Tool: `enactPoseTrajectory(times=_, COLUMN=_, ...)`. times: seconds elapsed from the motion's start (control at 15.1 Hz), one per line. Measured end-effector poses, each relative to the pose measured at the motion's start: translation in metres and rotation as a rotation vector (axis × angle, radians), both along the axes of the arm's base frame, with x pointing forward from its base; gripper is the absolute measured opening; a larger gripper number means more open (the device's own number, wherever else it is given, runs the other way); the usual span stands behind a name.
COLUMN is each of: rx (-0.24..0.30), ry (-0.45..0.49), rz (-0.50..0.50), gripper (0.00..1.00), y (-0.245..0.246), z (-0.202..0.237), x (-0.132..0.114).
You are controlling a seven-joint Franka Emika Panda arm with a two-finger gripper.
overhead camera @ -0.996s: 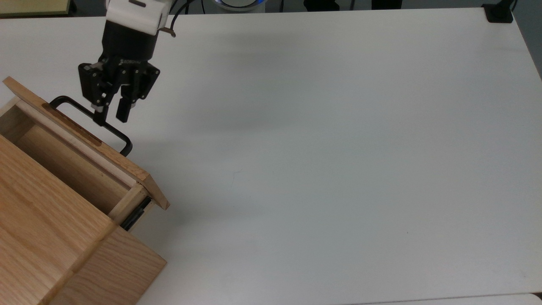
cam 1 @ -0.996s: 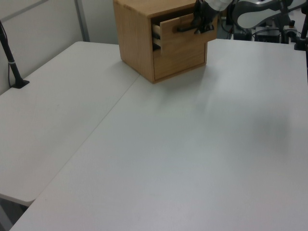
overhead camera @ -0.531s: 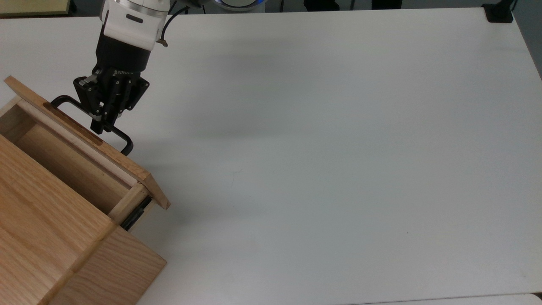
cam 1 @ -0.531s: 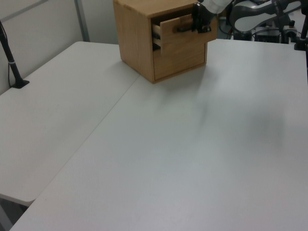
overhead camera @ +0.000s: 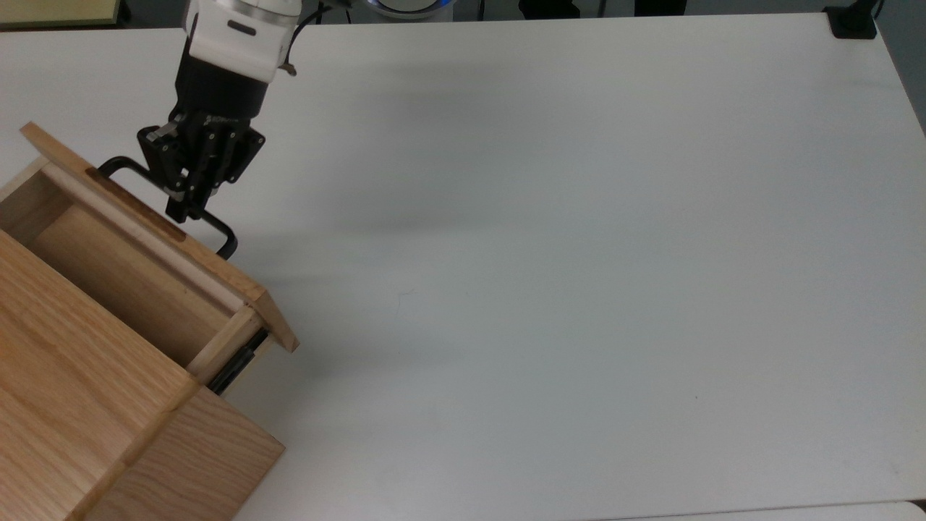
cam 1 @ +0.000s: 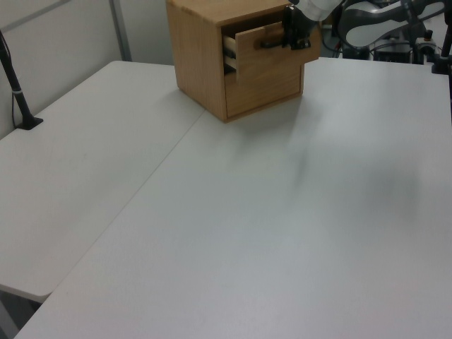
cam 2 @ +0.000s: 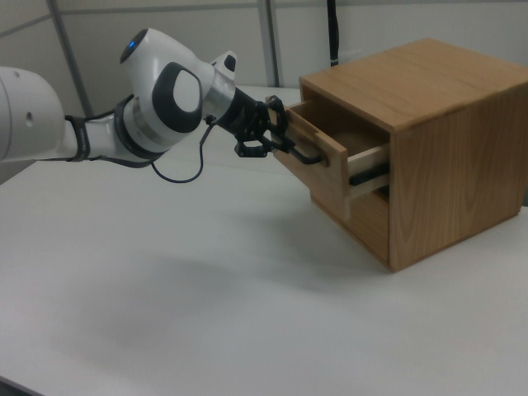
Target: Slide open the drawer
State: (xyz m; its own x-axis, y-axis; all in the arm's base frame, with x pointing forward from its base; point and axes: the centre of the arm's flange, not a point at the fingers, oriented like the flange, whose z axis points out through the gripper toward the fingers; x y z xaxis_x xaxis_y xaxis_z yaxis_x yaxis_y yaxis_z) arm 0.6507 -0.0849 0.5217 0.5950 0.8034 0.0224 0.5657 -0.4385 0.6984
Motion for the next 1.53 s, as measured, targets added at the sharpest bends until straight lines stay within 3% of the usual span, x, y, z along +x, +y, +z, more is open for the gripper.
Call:
enactPoseTrajectory(times=0.6, rx=0.041, ry=0.082, rz=-0.111, gripper=0.15, y=0.073, z=0.008, x=-0.036)
enactPoseTrajectory(times=1.06, rx=0.045, ry=0.099, rz=-0.132, gripper=0.16, y=0.087, z=0.009, x=-0.041)
enactPoseTrajectory(times=1.26, rx=0.065, ry=0.078, rz=-0.137, gripper=0.41, y=0.099, z=0.013, x=-0.042)
enactPoseTrajectory(times=1.46, rx=0.107, ry=0.042, rz=-0.177, gripper=0.73, y=0.107, z=0.018, x=-0.043)
enactPoseTrajectory(times=1.53, rx=0.131, ry=0.028, rz=-0.196, gripper=0.77, y=0.112, z=0.02, x=-0.043)
